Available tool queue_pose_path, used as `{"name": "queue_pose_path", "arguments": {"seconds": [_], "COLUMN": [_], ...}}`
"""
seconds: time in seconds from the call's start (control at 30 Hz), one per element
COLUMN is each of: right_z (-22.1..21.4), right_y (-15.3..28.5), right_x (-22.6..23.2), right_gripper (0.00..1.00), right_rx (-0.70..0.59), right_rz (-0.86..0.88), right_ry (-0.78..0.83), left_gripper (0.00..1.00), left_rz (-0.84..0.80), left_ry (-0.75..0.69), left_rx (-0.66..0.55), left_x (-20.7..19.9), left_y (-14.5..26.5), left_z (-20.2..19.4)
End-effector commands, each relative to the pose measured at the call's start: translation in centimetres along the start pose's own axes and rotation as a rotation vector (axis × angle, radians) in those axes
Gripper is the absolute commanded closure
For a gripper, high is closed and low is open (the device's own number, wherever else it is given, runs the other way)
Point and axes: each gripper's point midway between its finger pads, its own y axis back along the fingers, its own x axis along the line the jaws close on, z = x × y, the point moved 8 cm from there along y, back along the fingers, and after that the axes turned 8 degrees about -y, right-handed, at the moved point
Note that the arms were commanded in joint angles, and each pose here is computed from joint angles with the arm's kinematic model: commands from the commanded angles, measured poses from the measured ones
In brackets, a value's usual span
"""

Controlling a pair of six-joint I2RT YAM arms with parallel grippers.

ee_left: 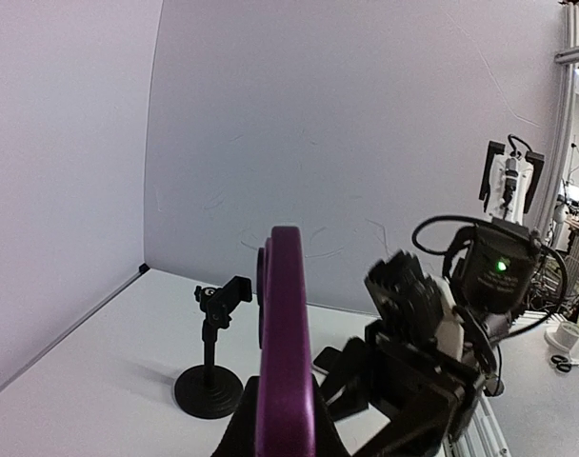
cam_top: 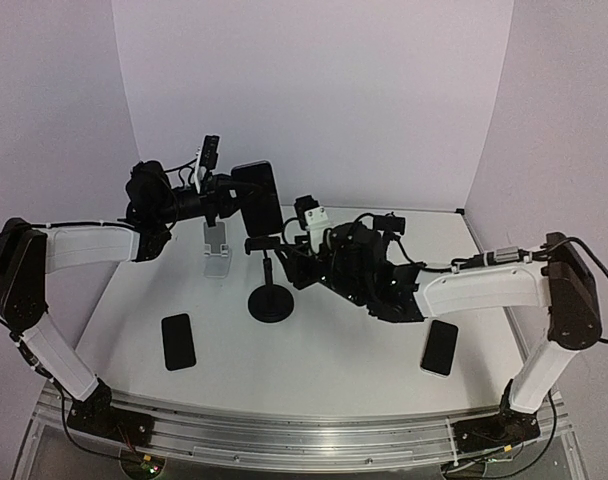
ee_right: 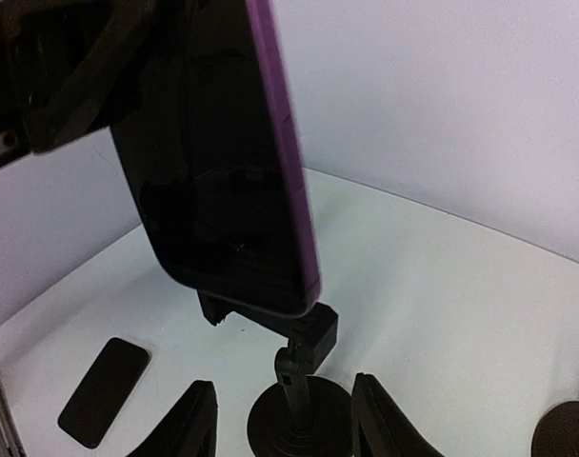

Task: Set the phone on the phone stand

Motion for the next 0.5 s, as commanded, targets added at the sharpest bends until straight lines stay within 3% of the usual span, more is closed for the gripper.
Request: {"name": "queue_pose_path", "arguments": {"seconds": [0.0,0.47], "right_z": [-0.2,-1.3], "right_y": [-1.7,-4.8], "right_x": [-1.3,-0.6], "right_gripper": [0.54,0.56], "right_rx": [-0.102,-0.136], "right_rz": [-0.12,-0.103], "right_ry": [0.02,0.043], "left_gripper": [1.0,1.0], "left_rz": [0.032,0.075], "left_ry": [-0.074,-0.085], "left_rx": [-0.059,-0.051], "left_x": [-0.4,0.0], "left_y": [0.4,1.0], "left_z": [2.1,1.1]}}
